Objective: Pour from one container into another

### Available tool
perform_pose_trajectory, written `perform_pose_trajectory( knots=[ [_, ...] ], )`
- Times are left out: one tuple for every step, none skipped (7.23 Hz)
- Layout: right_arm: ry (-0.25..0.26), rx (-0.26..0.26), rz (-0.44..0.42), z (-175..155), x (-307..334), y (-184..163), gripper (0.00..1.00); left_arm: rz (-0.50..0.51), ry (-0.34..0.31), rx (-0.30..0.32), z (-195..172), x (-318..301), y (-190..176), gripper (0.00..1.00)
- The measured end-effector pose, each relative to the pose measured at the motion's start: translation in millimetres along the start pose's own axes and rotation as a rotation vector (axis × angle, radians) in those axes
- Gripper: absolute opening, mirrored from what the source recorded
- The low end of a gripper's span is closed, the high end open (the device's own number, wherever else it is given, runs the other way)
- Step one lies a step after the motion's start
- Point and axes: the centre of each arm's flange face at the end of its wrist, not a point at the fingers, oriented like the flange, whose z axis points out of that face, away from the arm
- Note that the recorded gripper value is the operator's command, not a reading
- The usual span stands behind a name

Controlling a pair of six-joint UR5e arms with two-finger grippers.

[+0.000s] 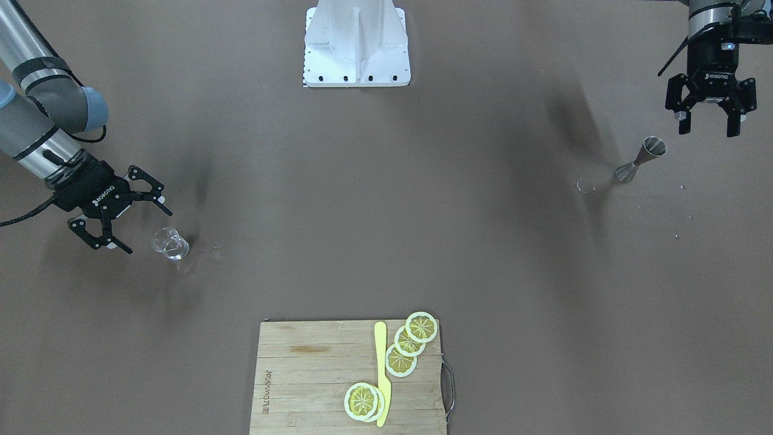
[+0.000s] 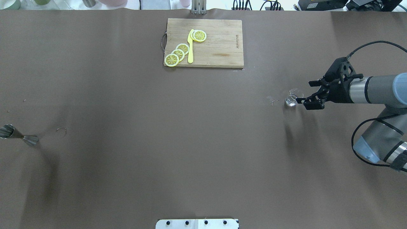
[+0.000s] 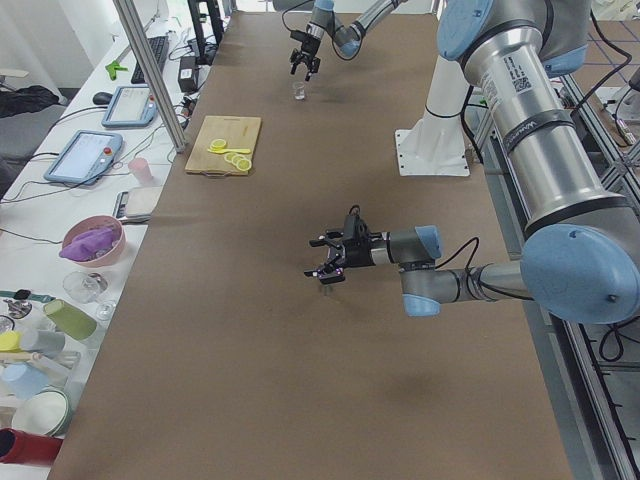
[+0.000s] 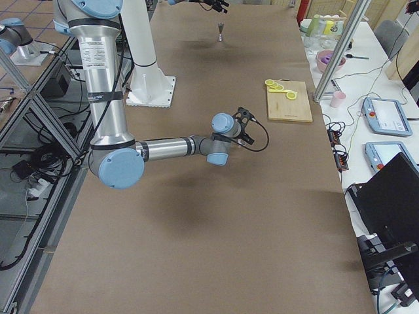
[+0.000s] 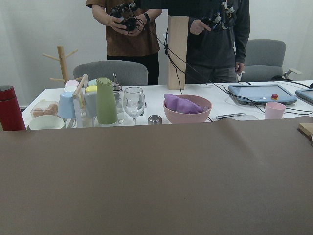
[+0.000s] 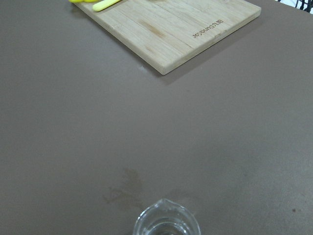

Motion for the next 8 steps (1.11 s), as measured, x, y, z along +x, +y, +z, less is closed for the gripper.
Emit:
perform_pose_trajectory(
  knots=[
    [-0.002,0.025,-0.011,7,2,7,0.99,-0.008,0.015,0.007,5,7,11,0.95],
    [-0.002,0.040,-0.017,11,3,11,0.99,-0.016,0.027,0.015,9,10,22,0.95],
    [0.003,0.052,-0.019,16,2,11,0.99,-0.017,0.028,0.027,12,11,33,0.95],
    [0.011,0.062,-0.020,22,0,8,0.99,-0.016,0.028,0.037,16,13,43,0.95],
    [0.014,0.068,-0.018,28,-2,5,0.98,-0.017,0.028,0.043,21,16,53,0.95],
    [0.014,0.068,-0.012,32,-4,4,0.96,-0.021,0.027,0.050,25,17,62,0.95],
    [0.014,0.065,-0.005,33,-4,5,0.90,-0.026,0.026,0.054,28,17,70,0.95],
    [0.013,0.063,0.002,34,-4,6,0.90,-0.028,0.027,0.054,29,18,75,0.95]
  ],
)
